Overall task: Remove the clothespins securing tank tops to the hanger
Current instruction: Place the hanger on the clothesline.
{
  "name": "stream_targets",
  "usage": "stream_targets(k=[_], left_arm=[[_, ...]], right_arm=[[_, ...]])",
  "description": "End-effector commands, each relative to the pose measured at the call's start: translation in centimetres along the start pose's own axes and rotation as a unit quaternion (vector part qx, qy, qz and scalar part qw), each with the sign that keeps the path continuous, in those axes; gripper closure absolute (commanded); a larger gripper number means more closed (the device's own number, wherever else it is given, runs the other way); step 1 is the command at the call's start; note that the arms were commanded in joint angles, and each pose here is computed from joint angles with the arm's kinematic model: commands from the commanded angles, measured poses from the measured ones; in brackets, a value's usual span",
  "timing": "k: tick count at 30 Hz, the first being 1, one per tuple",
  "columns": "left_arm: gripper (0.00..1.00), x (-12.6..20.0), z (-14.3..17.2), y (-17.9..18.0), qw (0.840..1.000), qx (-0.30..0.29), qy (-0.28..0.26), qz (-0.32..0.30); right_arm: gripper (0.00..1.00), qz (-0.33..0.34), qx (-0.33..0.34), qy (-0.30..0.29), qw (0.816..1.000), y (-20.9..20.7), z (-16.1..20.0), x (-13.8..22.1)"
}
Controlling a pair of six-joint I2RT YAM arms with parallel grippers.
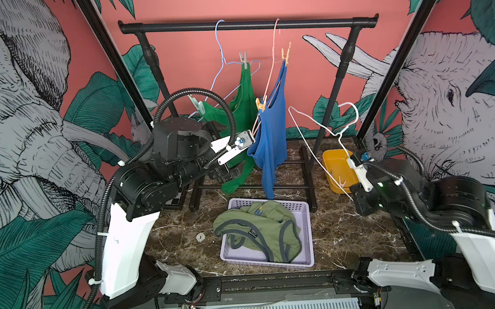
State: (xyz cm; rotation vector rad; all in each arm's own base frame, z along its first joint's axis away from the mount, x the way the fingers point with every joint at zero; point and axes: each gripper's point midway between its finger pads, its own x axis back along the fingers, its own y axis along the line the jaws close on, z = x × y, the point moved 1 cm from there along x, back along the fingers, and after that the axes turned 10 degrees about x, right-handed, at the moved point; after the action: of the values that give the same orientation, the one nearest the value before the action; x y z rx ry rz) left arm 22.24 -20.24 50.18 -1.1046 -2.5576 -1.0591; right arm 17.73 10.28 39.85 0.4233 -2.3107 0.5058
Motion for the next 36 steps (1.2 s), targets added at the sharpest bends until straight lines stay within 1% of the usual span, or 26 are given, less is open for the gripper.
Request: stream_targets(k=[1, 3, 5, 8, 12, 14, 17, 22, 29, 32, 36], left_arm=[[0.01, 1.4, -0.1, -0.6, 1.0, 0.011, -0.022, 0.01], [0.01, 1.3, 0.3, -1.0, 1.0, 0.013, -0.018, 0.016], [0.01, 1.4, 0.7, -1.4, 1.0, 0.015, -0.017, 0.021], [0.01, 1.2, 1.2, -2.1, 0.999, 0.014, -0.012, 0.036], [0.01, 0.9, 1.4, -2.6, 0.999, 0.015, -0.009, 0.047], [0.01, 0.6, 1.4, -3.1, 0.998, 0.016, -0.008, 0.06], [0.01, 0.1, 1.5, -3.8, 0.997, 0.017, -0.006, 0.08], [0.01, -1.0, 1.7, -4.2, 0.996, 0.014, 0.007, 0.093], [0.01, -2.2, 2.1, -4.8, 0.993, 0.009, 0.025, 0.111], [0.01, -2.7, 2.1, -5.1, 0.992, 0.01, 0.03, 0.12], [0.01, -3.2, 2.1, -5.4, 0.991, 0.005, 0.038, 0.132]], right_arm=[[1.0, 0.01, -0.018, -0.019, 1.0, -1.3, -3.5, -0.7], [1.0, 0.017, -0.018, -0.037, 0.999, -1.9, -5.7, -0.7], [1.0, 0.019, -0.022, -0.069, 0.997, -2.4, -8.1, -0.1], [1.0, 0.04, -0.027, -0.104, 0.993, -3.3, -11.2, 0.2], [1.0, 0.06, -0.038, -0.157, 0.985, -4.5, -14.5, 0.8], [1.0, 0.061, -0.047, -0.163, 0.984, -4.9, -15.9, -0.4], [1.0, 0.062, -0.06, -0.17, 0.982, -5.8, -17.1, -1.7], [1.0, 0.071, -0.066, -0.179, 0.979, -7.0, -18.6, -3.5], [1.0, 0.136, -0.051, -0.226, 0.963, -9.3, -21.0, -2.4], [1.0, 0.162, -0.053, -0.223, 0.96, -10.7, -21.4, -3.0], [1.0, 0.153, -0.066, -0.21, 0.963, -11.5, -21.6, -5.4]])
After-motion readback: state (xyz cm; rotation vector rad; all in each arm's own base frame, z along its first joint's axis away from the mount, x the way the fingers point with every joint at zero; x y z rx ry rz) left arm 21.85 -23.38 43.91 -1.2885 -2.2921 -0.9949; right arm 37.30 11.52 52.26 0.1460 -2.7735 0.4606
